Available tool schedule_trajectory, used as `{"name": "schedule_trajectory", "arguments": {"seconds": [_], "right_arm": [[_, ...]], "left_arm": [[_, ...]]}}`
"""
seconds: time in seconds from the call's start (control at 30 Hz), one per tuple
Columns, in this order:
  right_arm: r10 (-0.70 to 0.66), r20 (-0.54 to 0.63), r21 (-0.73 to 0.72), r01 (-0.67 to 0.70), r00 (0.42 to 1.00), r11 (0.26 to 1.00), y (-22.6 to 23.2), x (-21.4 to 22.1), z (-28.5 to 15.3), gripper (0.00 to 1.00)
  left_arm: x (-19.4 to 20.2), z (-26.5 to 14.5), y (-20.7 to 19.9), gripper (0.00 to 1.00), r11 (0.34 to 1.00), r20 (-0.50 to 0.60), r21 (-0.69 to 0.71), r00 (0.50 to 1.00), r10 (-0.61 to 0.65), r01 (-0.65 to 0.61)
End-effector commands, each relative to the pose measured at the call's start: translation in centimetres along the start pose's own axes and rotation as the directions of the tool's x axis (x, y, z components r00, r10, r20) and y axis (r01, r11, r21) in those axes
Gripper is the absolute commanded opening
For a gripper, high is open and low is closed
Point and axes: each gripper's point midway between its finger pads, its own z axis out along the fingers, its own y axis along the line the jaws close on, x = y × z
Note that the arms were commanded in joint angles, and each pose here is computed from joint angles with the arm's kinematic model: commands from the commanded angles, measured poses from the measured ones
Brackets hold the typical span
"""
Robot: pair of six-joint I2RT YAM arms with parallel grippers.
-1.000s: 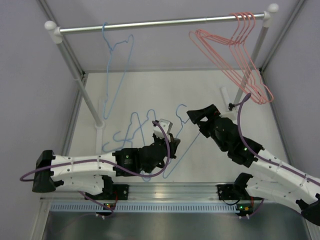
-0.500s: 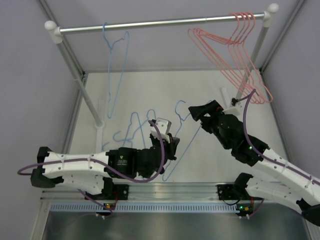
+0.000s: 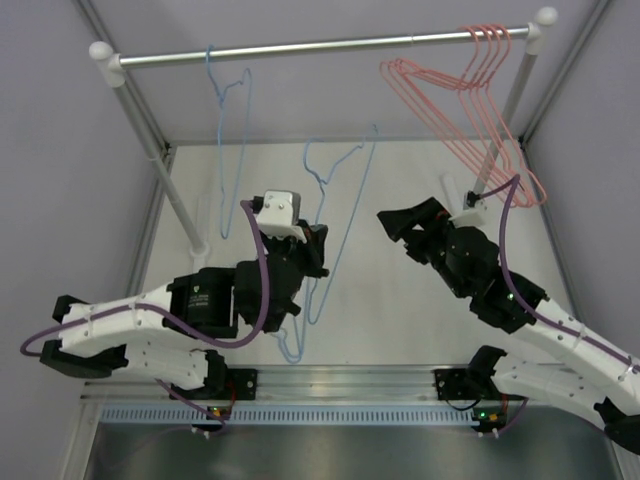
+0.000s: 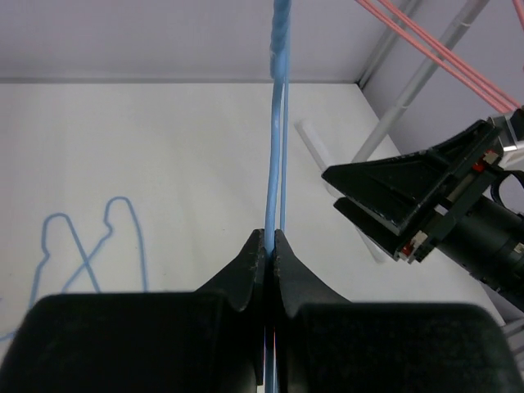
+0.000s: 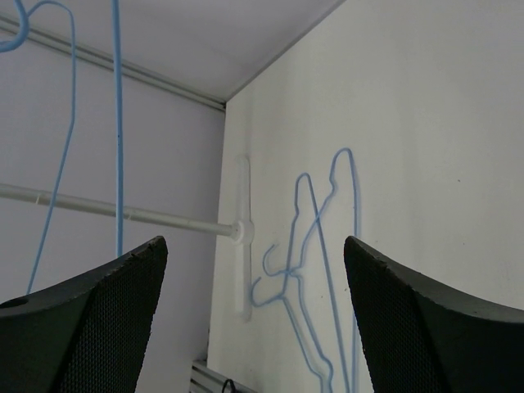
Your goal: Organize the hangers
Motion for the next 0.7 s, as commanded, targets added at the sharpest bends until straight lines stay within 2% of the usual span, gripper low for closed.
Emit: {"name": "schedule_trajectory", "arguments": {"seconds": [0.0, 0.43, 0.67], "right_arm": [[-0.001, -0.003, -0.054, 0.001, 1.0, 0.999, 2.4, -1.0, -0.8, 0.85], [-0.019, -0.005, -0.064, 0.019, 1.0, 0.998, 3.2, -1.2, -0.5, 0.85], [-0.023, -0.012, -0.06, 0.023, 1.0, 0.998, 3.2, -1.0, -0.3, 0.85]], "left_arm": [[-2.8, 0.8, 1.8, 0.0, 0.994, 0.034, -0.076, 0.996, 0.078, -0.075], [-9.1, 4.1, 3.8, 0.0, 0.993, 0.077, -0.111, 0.995, 0.059, -0.05], [-10.8, 5.1, 5.5, 0.0, 0.989, 0.094, -0.143, 0.994, 0.062, -0.049]]}}
